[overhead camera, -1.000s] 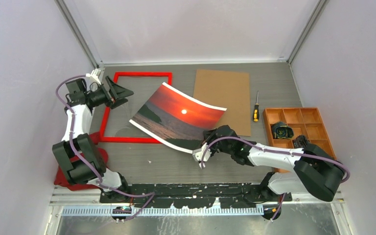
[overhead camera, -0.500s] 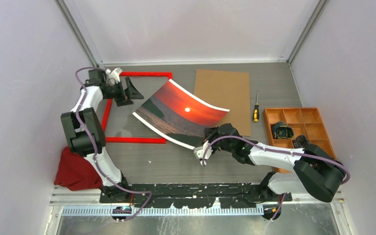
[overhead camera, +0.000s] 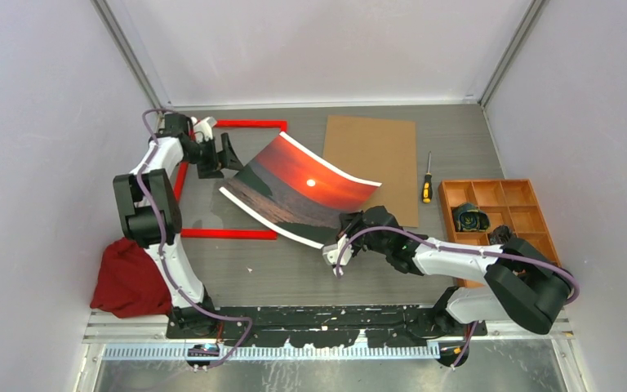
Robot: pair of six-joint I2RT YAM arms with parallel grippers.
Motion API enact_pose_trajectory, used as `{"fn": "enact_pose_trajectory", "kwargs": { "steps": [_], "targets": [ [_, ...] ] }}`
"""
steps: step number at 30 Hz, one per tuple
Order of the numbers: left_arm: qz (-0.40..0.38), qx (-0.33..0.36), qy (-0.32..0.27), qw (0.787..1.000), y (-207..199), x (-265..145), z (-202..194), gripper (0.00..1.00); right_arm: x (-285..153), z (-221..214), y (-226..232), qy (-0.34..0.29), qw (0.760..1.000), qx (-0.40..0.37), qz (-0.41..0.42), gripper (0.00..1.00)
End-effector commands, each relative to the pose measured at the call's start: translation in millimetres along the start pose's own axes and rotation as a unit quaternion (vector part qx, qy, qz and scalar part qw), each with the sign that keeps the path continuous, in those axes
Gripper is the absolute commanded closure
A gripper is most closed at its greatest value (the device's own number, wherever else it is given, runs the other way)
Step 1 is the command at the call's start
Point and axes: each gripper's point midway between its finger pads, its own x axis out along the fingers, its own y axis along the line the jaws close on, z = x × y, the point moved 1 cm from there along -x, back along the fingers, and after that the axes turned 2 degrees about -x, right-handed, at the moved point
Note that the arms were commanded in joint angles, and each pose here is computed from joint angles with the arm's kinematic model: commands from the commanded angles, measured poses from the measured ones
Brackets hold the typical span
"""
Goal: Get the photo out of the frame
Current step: Place the photo in the photo frame.
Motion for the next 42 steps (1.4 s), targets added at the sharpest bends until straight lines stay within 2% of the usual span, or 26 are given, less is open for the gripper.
{"fn": "enact_pose_trajectory", "kwargs": {
  "steps": [1,10,14,17,23,25,30,33,34,35,38,42],
  "targets": [
    [0.011,0.020,0.009,1.000,1,7,6,0.09,1,4,-11,-0.012,0.999,-0.002,-0.029,0.99],
    [0.007,0.011,0.033,0.999,3,21,-3,0.14,-2,4,-11,-0.014,0.999,0.002,-0.033,0.99],
    [-0.003,0.004,0.045,0.999,0,27,-7,0.20,-1,5,-11,-0.016,0.999,0.001,-0.033,0.98],
    [-0.025,-0.008,0.054,0.998,-6,30,-11,0.29,-1,5,-11,-0.016,0.999,0.001,-0.035,0.98],
    [-0.048,-0.027,0.056,0.997,-14,31,-13,0.62,-1,4,-12,-0.013,0.999,0.002,-0.036,0.92],
    [-0.048,-0.029,0.051,0.997,-15,29,-13,0.73,-1,3,-13,-0.011,0.999,0.004,-0.038,0.86],
    [-0.042,-0.037,0.035,0.998,-20,22,-14,0.87,-4,-3,-16,0.006,0.999,0.023,-0.039,0.63],
    [-0.036,-0.048,0.024,0.998,-21,16,-16,0.99,-8,-10,-19,0.026,0.997,0.058,-0.037,0.25],
    [-0.036,-0.056,0.018,0.998,-21,13,-16,1.00,-10,-15,-19,0.036,0.995,0.085,-0.035,0.11],
    [-0.038,-0.063,0.010,0.997,-22,10,-16,1.00,-12,-20,-21,0.048,0.992,0.108,-0.039,0.03],
    [-0.054,-0.091,-0.012,0.994,-25,1,-17,1.00,-19,-36,-27,0.084,0.982,0.163,-0.054,0.00],
    [-0.082,-0.117,-0.014,0.990,-33,-3,-30,1.00,-33,-44,-27,0.088,0.970,0.220,-0.054,0.00]
  ]
}}
